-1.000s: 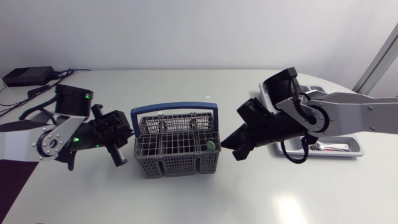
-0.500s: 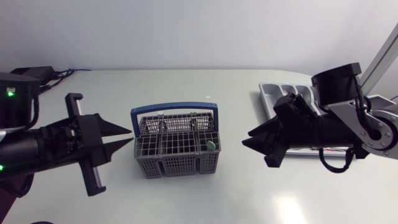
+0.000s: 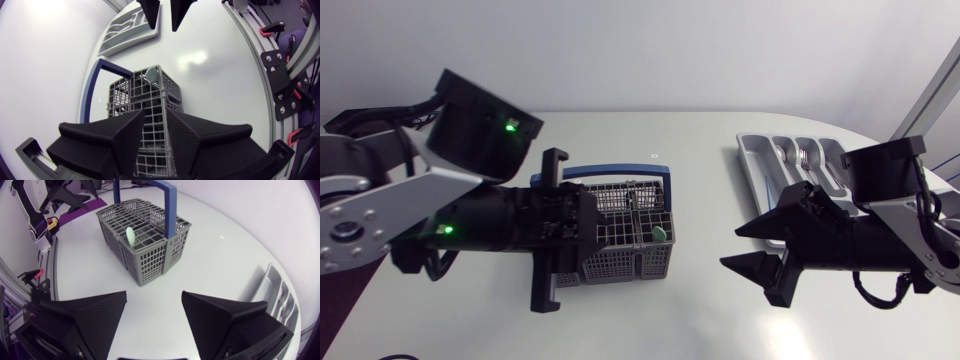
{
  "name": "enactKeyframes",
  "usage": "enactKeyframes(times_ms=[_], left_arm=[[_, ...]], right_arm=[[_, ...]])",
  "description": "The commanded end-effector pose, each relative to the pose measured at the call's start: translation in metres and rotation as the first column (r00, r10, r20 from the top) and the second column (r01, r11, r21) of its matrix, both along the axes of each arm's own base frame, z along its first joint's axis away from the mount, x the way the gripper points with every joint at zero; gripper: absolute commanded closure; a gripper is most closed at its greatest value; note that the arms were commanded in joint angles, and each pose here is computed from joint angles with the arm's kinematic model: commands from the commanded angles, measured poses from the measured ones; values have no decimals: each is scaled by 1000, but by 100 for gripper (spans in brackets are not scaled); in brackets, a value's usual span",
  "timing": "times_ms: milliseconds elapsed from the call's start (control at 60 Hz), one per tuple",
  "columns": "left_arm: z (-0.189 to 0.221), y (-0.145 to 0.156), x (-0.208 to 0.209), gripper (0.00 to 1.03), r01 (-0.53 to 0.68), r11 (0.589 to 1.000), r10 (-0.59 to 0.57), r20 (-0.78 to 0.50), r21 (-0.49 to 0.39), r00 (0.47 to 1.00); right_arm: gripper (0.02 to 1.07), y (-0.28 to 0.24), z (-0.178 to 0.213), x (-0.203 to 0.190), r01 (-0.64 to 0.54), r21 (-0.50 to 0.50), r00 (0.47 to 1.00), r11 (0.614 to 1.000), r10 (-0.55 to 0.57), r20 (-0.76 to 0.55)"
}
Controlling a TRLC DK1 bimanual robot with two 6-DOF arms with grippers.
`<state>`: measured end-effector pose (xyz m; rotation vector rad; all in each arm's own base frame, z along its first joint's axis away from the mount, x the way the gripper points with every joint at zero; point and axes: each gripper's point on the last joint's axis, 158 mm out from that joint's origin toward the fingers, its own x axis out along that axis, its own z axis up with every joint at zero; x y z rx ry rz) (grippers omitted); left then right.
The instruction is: Unload the cutlery basket into the drawer organizer.
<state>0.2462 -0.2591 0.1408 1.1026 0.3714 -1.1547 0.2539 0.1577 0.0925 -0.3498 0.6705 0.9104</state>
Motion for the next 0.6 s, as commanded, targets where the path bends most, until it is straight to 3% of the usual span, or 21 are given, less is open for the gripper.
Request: enactKeyframes(times_ms=[0, 583], left_arm=[[3, -17, 5, 67, 60, 997, -61, 23, 38, 998], [-22, -66, 23, 60, 263, 933, -258, -51, 245, 965]], right_arm=[[20, -8, -13, -10, -12, -30, 1000, 999, 11, -14], [17, -16, -27, -33, -61, -64, 998, 996, 61, 1]])
